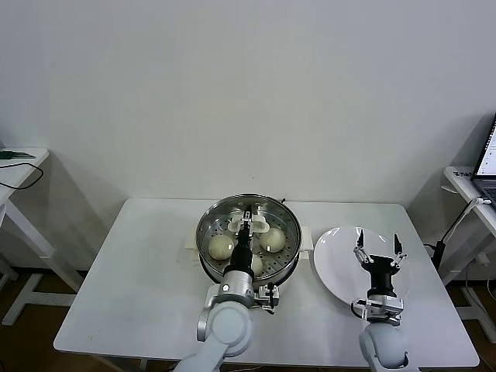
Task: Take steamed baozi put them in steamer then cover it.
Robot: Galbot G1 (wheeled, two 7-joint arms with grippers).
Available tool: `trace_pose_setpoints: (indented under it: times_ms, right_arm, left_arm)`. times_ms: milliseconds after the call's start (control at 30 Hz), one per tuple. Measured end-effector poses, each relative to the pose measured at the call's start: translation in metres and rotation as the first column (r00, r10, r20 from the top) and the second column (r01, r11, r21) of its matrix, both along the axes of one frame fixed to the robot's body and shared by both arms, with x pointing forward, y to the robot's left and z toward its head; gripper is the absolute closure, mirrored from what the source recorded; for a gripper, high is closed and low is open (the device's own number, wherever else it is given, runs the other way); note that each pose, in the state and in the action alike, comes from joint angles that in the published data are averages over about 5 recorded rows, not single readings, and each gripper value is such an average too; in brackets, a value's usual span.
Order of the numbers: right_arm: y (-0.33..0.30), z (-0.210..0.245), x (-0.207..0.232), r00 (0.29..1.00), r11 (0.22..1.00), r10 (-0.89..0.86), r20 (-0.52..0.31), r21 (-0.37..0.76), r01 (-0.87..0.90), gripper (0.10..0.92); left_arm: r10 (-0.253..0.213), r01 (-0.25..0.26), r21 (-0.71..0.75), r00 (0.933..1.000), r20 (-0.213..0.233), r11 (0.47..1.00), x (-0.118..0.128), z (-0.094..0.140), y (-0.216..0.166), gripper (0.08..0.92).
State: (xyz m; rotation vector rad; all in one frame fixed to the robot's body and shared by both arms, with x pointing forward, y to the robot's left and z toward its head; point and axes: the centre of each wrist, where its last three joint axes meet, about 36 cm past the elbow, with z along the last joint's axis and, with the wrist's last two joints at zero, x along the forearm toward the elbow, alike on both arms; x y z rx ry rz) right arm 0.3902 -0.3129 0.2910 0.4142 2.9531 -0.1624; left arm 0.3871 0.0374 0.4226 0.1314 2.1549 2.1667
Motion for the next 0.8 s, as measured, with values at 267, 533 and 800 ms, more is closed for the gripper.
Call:
trace_pose_setpoints:
  times_ms: [267,533,800]
  right_arm:
    - [0.004,0.002,0.003,1.000,1.000,0.005,0.002,0.004,-0.005,0.200]
    - [0.003,0.004,0.004,1.000,1.000,0.007,0.004,0.000,-0.007,0.200]
    - [0.002,0.009,-0.002,0.999,1.000,0.015,-0.035,0.012,-0.014,0.200]
  left_arm:
    - [-0.005,0.006,-0.028,1.0000,0.006,1.000,-0.015,0.008,0.006,0.312]
    - [-0.013,0.013,-0.071,0.9999,0.005,0.997,-0.033,0.021,0.019,0.179]
    - [-0.029,0.030,-0.205,0.9995,0.008,0.978,-0.057,0.047,0.049,0.177]
